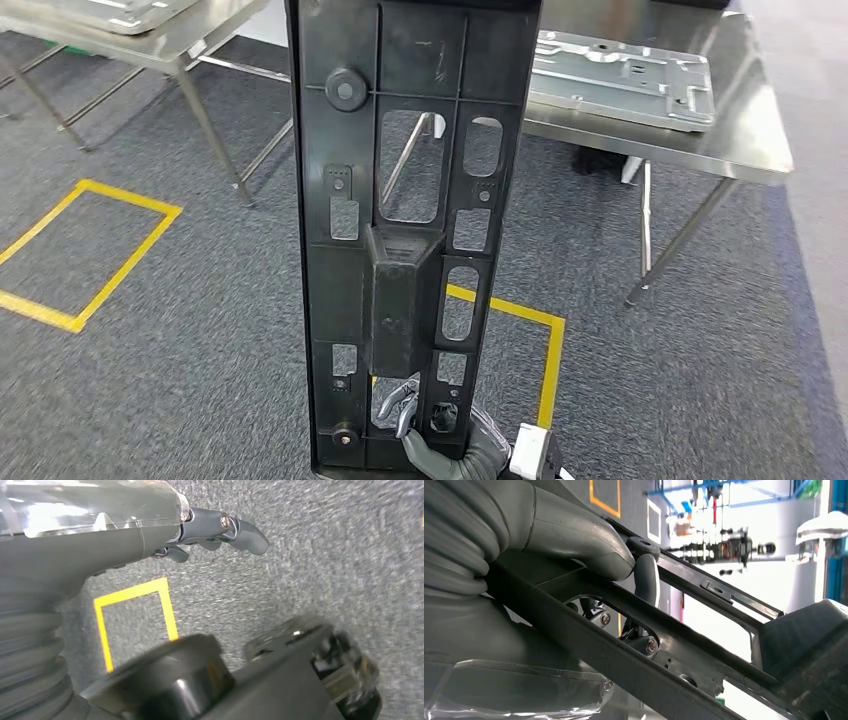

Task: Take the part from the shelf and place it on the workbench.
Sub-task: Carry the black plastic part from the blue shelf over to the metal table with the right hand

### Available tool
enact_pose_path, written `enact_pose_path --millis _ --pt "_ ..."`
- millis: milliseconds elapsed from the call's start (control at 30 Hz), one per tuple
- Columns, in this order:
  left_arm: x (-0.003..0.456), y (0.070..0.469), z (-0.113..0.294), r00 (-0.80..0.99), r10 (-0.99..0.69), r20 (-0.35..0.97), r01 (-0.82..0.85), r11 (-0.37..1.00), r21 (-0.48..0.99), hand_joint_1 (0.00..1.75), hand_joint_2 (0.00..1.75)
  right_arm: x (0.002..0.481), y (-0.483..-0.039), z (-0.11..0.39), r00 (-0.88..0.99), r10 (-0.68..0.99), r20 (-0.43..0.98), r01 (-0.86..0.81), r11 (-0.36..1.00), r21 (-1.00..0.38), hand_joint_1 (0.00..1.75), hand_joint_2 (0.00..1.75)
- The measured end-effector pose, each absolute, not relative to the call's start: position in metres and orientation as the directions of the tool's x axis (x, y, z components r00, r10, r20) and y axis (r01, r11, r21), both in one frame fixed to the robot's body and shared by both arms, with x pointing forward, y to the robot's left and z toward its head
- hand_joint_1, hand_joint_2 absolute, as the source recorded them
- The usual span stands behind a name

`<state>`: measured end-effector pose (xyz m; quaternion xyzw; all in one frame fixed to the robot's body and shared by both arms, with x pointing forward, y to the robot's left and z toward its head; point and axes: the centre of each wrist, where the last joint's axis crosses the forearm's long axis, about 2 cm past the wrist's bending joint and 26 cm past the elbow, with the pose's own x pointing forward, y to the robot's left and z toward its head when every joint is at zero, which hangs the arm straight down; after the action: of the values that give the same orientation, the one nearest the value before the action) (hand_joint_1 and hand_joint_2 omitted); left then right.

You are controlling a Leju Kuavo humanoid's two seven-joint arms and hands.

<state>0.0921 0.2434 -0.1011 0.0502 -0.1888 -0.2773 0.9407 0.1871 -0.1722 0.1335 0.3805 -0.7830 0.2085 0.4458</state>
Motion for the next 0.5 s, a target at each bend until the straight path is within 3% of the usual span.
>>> enact_pose_path --millis 500 --pt "0.0882 0.2512 -0.1026 0.765 -0.568 0.303 0.527 0.823 0.211 0.0 1.75 0.1923 -0.17 0.1275 -0.296 -0.419 0.858 -0.772 0.634 0.043 1.75 1.75"
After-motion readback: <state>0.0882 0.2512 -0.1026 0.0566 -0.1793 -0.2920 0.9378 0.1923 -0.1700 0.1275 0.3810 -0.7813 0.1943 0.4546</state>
